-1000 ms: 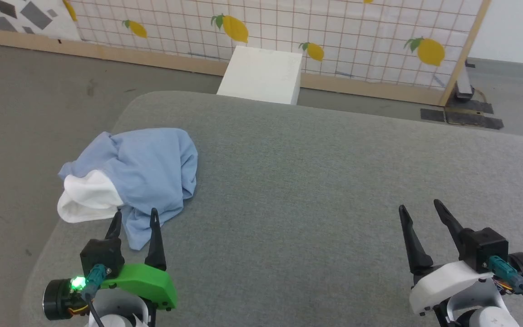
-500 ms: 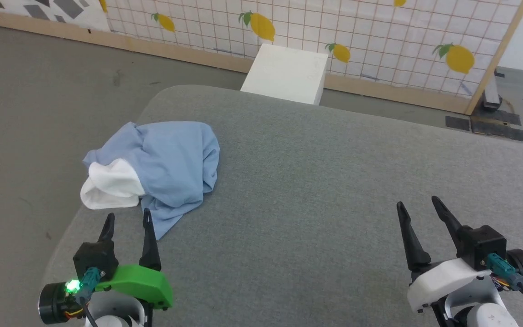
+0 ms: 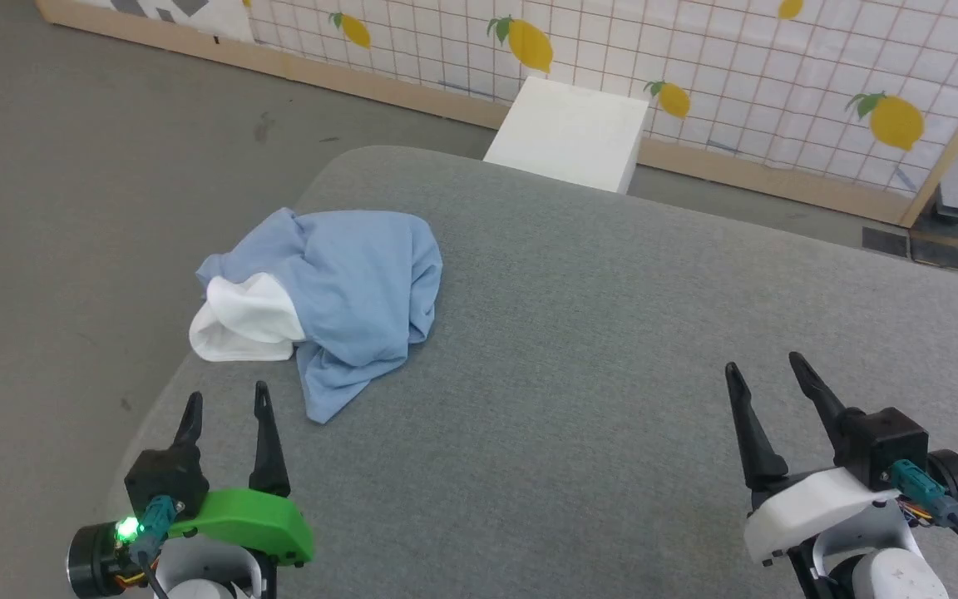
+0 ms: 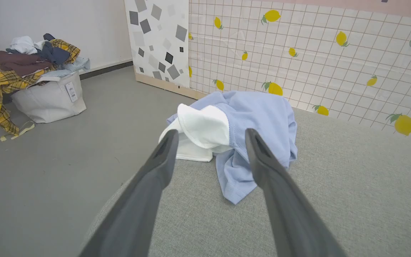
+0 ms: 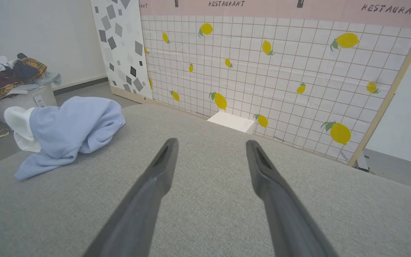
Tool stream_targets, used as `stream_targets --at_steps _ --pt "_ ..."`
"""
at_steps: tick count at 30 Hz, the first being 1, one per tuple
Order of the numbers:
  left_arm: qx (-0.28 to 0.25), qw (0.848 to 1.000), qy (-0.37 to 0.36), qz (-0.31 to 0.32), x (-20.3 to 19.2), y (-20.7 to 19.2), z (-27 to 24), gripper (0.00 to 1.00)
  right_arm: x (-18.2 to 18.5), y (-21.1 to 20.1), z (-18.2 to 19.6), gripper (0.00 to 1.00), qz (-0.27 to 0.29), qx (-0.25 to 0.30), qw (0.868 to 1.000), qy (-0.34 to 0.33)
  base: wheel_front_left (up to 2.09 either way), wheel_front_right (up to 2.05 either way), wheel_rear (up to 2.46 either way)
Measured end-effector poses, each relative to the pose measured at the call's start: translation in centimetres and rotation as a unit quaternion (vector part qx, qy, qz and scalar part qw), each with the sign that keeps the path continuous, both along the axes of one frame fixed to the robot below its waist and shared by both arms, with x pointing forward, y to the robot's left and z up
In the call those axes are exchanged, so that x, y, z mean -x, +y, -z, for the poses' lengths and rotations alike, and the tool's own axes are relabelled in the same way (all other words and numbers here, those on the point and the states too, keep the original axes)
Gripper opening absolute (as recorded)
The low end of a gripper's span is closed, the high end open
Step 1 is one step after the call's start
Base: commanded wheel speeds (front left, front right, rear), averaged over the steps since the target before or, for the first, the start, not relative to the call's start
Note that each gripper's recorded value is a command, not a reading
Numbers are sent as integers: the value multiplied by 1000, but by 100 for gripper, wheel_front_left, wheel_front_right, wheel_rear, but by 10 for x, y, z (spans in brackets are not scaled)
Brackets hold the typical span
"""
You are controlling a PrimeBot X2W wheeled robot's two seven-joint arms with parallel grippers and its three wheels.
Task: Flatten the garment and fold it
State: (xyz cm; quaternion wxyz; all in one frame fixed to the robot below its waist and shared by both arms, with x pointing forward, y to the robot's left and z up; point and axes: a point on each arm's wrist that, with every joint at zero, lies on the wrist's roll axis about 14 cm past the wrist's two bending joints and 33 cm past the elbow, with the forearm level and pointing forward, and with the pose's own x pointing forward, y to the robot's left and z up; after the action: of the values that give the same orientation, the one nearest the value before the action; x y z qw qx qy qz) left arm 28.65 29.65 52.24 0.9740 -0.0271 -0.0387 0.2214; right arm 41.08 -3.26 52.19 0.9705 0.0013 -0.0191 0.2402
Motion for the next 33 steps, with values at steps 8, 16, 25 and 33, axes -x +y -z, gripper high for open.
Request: stream_targets --at_steps 8,16,25,33 --pt "0 1000 -6 -25 12 11 -1 100 -1 14 0 100 -18 -7 1000 -2 0 0 0" --pt "0 999 -11 -47 26 21 0 100 -1 27 1 100 -36 -11 999 -2 0 0 0" --pt "2 997 -14 -76 44 33 2 100 -2 49 -3 100 -63 -19 998 -9 0 0 0" --pt "3 994 -21 -107 63 45 3 100 1 68 -4 100 -89 -24 996 -10 0 0 0"
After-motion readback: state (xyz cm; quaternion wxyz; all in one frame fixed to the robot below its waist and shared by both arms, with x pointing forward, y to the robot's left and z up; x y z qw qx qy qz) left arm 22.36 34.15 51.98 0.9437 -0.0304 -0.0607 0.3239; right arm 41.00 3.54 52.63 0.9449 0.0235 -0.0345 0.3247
